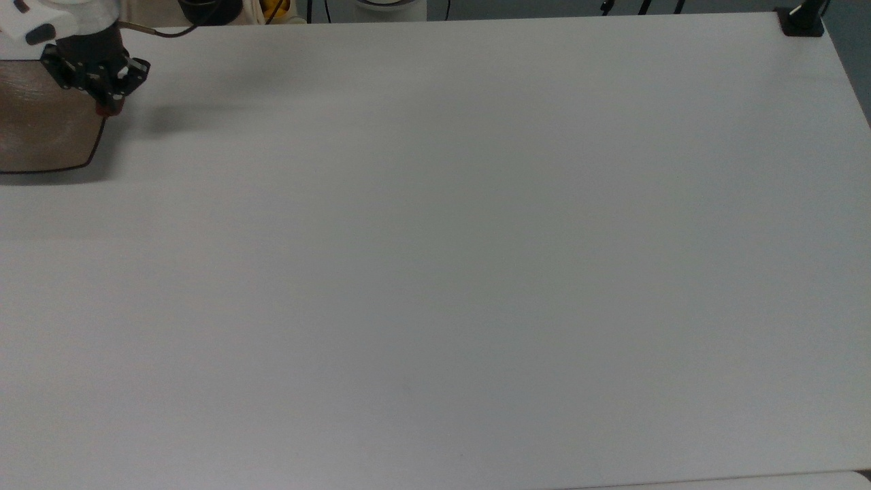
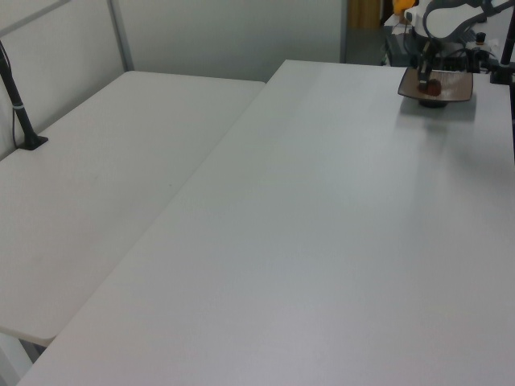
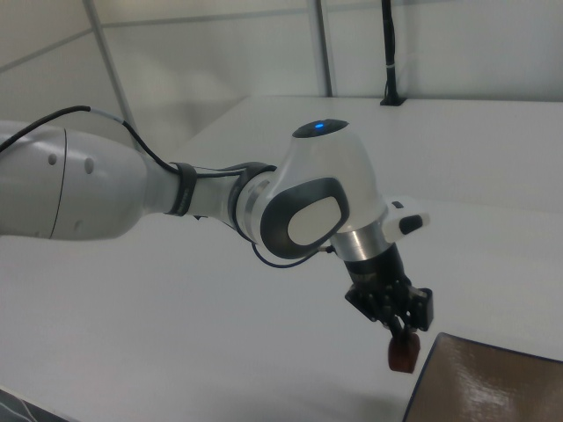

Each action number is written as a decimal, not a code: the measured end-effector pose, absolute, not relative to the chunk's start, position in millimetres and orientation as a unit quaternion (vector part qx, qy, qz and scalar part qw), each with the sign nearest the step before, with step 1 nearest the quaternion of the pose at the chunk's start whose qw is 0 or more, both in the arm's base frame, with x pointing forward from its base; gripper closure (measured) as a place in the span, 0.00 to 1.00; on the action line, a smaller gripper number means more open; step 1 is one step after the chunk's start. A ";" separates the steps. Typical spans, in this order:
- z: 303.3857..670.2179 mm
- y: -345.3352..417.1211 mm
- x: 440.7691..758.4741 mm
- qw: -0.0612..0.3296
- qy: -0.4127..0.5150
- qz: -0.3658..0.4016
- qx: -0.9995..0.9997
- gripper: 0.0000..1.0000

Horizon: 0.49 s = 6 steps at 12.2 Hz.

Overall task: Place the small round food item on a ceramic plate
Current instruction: 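Lift the red food item and carry it over the brown plate, then lower the item onto the plate and open the gripper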

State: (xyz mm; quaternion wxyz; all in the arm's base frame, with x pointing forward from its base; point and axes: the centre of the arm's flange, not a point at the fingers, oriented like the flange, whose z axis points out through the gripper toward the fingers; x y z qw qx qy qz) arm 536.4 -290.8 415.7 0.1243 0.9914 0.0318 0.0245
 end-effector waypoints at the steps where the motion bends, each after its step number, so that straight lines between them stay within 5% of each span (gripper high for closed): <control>1: 422.1 -311.5 528.1 0.132 0.049 0.021 0.990 0.90; 6: 388.2 -348.7 537.0 0.163 0.076 0.014 0.984 0.90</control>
